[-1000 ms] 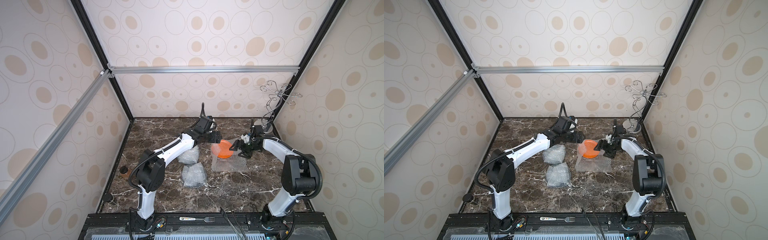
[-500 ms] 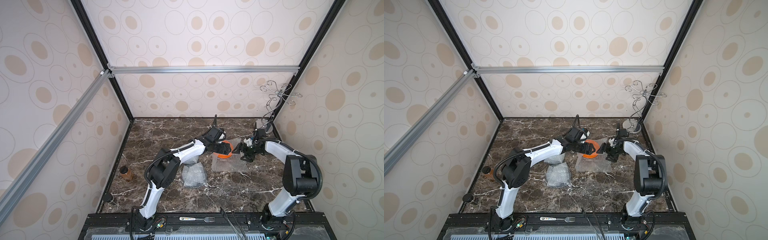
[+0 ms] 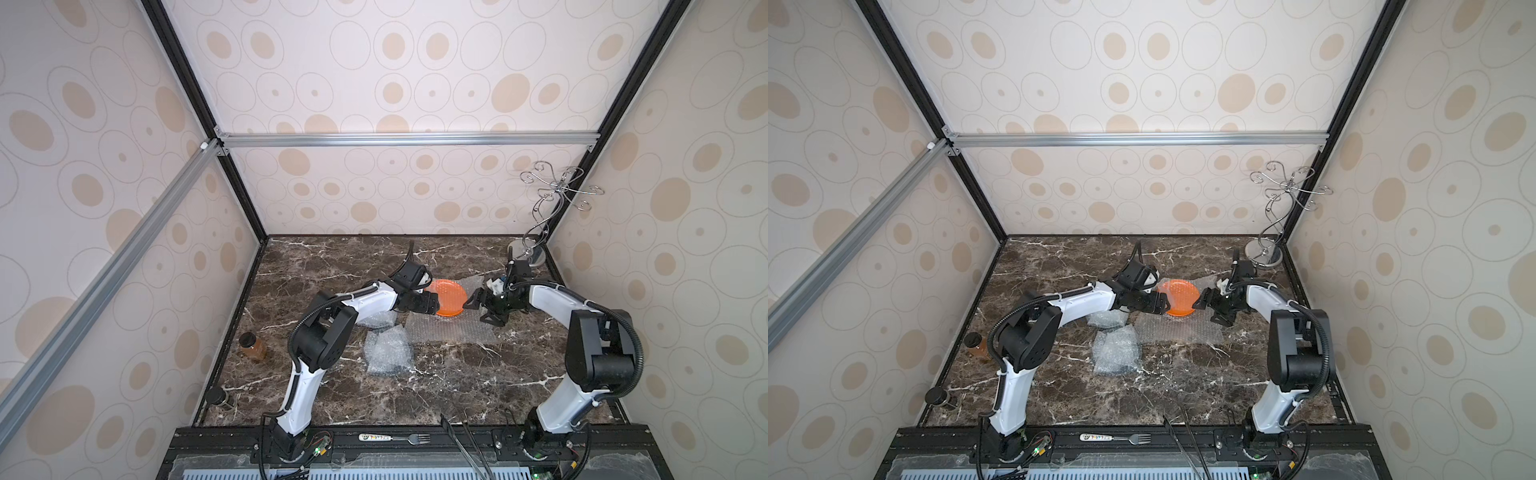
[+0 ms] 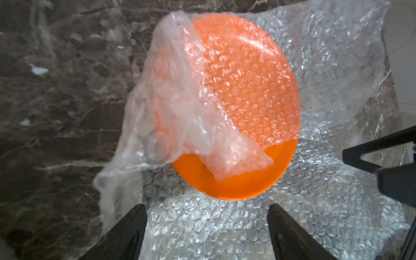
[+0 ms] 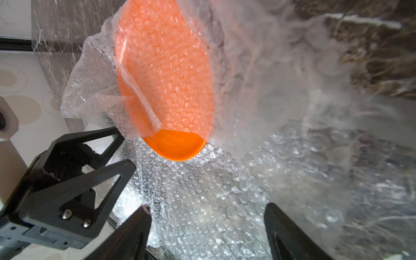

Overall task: Unpack dinner plates from bubble wrap
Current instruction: Unwrap the bubble wrap at the center of the board.

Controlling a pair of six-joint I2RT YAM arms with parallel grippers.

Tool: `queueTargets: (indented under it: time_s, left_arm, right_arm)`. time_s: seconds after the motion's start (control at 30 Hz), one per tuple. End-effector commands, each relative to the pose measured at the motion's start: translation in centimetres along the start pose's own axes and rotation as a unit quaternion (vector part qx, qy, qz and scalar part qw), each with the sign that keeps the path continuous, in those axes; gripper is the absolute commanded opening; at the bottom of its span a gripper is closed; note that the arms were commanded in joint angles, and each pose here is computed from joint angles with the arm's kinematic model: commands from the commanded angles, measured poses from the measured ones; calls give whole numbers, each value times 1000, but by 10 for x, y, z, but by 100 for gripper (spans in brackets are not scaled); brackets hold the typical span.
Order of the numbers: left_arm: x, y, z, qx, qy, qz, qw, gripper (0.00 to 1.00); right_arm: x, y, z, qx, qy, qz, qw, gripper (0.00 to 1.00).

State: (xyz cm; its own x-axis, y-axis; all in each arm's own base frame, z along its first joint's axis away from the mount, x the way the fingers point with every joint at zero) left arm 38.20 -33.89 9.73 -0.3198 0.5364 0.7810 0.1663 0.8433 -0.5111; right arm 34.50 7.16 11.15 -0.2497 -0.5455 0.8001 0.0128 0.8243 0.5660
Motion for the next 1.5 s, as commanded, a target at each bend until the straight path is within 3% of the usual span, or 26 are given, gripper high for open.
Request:
queueTargets:
  time_s: [0.0, 0.97, 1.3, 1.47]
  left_arm:
    - [20, -8, -15, -15, -30, 7, 999, 85]
    - [11, 5, 5, 39, -34, 35, 998, 85]
    - [13, 5, 6, 39, -35, 39, 998, 84]
    - [14, 4, 6, 40, -35, 40, 998, 85]
  right_arm:
    - [-4, -6, 4, -9, 9, 5, 1000, 82]
    - [-21, -9, -28, -50, -32, 14, 998, 66]
    - [-27, -4, -51, -40, -46, 5, 998, 46]
    - [-26, -4, -57, -38, -52, 10, 998, 26]
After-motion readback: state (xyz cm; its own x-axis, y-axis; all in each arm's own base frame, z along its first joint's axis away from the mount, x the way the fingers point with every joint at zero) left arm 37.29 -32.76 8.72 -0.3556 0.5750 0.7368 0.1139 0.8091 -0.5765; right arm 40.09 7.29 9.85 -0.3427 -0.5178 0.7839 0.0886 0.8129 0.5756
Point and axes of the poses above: each gripper's point midway between its finger pads, its own x axis back along the fingers, its own y axis along the line the jaws close on, z = x × y, the point moved 5 cm from there along x, back along the fingers, and after that the axes turned 14 degrees about x, right-handed, at the moved point
